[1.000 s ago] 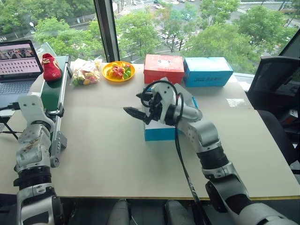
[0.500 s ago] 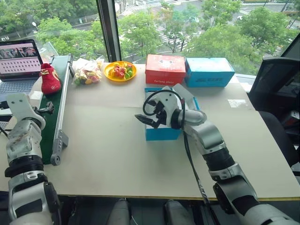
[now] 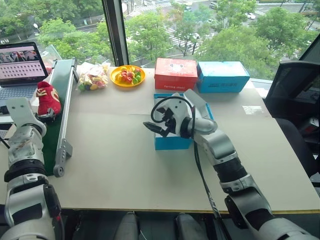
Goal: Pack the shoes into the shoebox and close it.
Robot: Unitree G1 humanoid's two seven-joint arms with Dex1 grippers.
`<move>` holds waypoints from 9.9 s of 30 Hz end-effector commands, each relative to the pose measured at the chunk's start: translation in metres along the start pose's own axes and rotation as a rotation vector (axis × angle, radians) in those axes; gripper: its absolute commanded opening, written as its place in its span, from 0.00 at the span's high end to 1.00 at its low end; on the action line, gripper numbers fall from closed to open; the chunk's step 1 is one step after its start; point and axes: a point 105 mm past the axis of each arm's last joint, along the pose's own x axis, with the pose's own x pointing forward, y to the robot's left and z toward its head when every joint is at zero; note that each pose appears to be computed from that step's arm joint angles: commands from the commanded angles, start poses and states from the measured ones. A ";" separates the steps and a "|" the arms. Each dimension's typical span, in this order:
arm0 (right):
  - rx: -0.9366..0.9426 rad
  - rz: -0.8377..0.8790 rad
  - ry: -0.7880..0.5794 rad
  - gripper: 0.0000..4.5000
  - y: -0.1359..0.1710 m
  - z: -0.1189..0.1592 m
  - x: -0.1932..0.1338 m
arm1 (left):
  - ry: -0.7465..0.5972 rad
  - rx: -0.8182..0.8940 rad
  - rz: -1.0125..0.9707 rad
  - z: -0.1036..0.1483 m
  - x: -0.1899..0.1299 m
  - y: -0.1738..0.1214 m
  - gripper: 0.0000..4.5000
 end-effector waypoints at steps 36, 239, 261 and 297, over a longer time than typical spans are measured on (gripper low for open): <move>0.446 0.358 -0.491 0.00 0.026 0.113 -0.034 | -0.312 0.059 -0.384 0.084 -0.025 -0.120 0.85; 0.081 -0.006 -0.237 0.00 -0.008 0.021 0.009 | -0.106 0.079 -0.029 -0.006 -0.013 -0.002 0.00; 0.058 -0.014 -0.218 0.00 -0.011 0.025 0.007 | -0.102 0.106 -0.102 -0.015 -0.010 -0.025 0.41; 0.690 -0.120 -0.549 0.00 -0.075 0.094 -0.030 | -0.350 -0.204 -0.982 0.105 -0.166 -0.308 0.41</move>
